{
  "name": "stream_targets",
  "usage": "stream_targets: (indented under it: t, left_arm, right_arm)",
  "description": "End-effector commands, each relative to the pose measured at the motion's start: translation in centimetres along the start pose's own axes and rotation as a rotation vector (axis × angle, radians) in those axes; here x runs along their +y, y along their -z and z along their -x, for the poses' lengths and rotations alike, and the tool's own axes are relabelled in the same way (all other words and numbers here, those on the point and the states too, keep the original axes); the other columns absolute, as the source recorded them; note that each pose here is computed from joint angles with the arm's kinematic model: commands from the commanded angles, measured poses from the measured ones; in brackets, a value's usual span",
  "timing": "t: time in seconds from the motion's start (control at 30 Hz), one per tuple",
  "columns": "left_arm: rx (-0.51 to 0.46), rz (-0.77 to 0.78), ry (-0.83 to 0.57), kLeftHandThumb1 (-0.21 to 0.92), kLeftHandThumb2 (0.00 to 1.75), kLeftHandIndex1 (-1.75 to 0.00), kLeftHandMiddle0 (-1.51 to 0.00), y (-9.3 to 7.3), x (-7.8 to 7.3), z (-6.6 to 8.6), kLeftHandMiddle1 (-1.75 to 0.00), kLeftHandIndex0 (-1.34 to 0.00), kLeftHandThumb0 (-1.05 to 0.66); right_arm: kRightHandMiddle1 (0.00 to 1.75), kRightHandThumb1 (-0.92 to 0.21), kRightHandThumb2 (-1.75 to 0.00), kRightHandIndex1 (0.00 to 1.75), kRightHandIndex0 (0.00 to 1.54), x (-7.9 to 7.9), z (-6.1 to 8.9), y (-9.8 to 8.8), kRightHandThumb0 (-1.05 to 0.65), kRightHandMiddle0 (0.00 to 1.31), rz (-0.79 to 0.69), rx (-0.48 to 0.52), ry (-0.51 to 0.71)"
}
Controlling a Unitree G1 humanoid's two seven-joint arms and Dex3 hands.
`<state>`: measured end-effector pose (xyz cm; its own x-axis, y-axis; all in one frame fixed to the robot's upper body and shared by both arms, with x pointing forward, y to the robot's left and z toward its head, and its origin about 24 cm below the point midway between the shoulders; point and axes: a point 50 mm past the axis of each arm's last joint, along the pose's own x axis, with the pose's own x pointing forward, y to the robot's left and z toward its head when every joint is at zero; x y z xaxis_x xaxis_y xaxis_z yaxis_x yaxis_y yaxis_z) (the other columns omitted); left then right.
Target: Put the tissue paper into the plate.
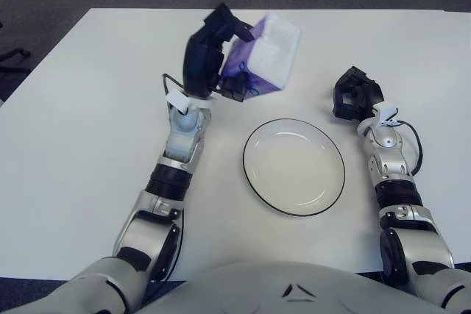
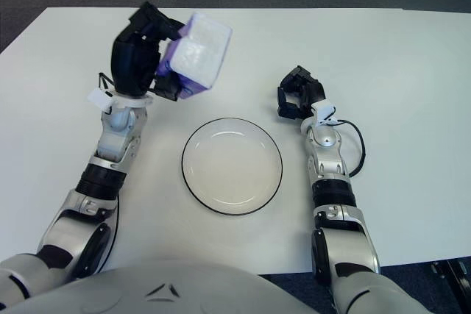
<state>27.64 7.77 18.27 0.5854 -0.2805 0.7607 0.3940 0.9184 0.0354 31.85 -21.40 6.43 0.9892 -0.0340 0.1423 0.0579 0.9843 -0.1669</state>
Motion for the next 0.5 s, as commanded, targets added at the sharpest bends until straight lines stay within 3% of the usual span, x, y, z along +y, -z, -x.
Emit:
stream_targets:
  t: [0.0, 0.47]
  left_arm:
    - [0.003, 0.013, 0.041, 0.13, 1.54, -1.75, -0.76, -0.6, -0.9, 0.2, -1.75, -0.99, 0.54]
    - [0.032, -0.063, 0.209, 0.14, 1.53, -1.75, -0.76, -0.6, -2.3, 0.1, -1.75, -0.98, 0.54]
  right_arm:
    - [1.75, -0.37, -1.25, 1.75, 1.28, 1.4, 4.2, 5.5, -0.46, 0.58, -0.030, 0.214, -0.011]
    - [1.75, -0.32, -1.31, 1.75, 1.26, 1.7, 3.7, 5.6, -0.48, 0.61, 0.000, 0.249, 0.029]
